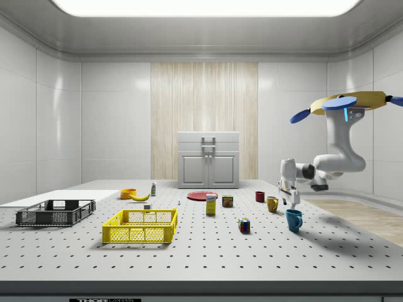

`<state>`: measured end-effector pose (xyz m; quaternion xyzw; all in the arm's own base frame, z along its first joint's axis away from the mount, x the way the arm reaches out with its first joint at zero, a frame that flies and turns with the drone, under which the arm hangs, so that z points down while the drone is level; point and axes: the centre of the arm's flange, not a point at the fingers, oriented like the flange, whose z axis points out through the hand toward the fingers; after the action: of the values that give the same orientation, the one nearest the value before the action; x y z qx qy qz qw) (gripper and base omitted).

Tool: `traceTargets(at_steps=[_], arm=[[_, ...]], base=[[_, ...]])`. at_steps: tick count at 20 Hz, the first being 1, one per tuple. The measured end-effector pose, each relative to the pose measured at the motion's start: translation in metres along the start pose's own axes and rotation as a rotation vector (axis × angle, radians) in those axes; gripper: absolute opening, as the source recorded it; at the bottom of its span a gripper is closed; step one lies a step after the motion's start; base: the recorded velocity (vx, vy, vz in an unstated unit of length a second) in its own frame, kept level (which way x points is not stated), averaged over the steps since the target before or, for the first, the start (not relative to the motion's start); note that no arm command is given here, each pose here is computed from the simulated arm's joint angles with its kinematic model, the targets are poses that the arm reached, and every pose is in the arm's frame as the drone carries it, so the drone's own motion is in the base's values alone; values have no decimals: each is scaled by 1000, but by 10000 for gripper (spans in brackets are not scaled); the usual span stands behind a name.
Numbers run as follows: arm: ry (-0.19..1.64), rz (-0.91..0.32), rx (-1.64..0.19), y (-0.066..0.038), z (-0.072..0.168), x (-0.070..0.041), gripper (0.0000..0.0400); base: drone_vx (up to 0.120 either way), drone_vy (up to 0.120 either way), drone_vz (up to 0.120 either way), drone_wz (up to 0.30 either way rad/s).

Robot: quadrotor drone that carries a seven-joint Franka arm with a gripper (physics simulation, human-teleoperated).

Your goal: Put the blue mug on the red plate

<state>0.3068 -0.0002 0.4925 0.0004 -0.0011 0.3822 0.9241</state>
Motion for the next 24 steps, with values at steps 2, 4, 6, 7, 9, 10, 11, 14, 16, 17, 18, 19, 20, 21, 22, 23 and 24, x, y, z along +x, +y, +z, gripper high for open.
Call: traceTargets(at_steps=[2, 4, 6, 7, 9, 10, 11, 14, 16, 17, 18, 19, 20, 21, 22, 23, 24], arm=[[0, 0, 0, 0, 5, 0, 400], [0, 0, 0, 0, 9, 0, 400], [0, 0, 0, 0, 11, 0, 400], [0, 0, 0, 2, 12, -2, 400], [0, 0, 0, 4, 14, -4, 400], [0, 0, 0, 5, 14, -5, 400], [0, 0, 0, 6, 15, -6, 400], [0, 0, 0, 7, 20, -7, 400], [0, 0, 0, 8, 25, -7, 400], [0, 0, 0, 8, 27, -7, 400], [0, 0, 0, 9, 28, -6, 400], [0, 1, 0, 10, 29, -6, 400], [0, 1, 0, 11, 30, -5, 400], [0, 1, 0, 12, 31, -5, 400], [0, 1, 0, 12, 32, -4, 400], [0, 1, 0, 13, 32, -3, 400], [0, 1, 0, 14, 33, -3, 400]], base=[[0, 0, 0, 0], [0, 0, 0, 0], [0, 0, 0, 0], [0, 0, 0, 0], [0, 0, 0, 0], [0, 0, 0, 0], [0, 0, 0, 0], [0, 0, 0, 0], [0, 0, 0, 0], [0, 0, 0, 0], [0, 0, 0, 0], [0, 0, 0, 0], [0, 0, 0, 0], [0, 0, 0, 0], [0, 0, 0, 0], [0, 0, 0, 0], [0, 0, 0, 0]])
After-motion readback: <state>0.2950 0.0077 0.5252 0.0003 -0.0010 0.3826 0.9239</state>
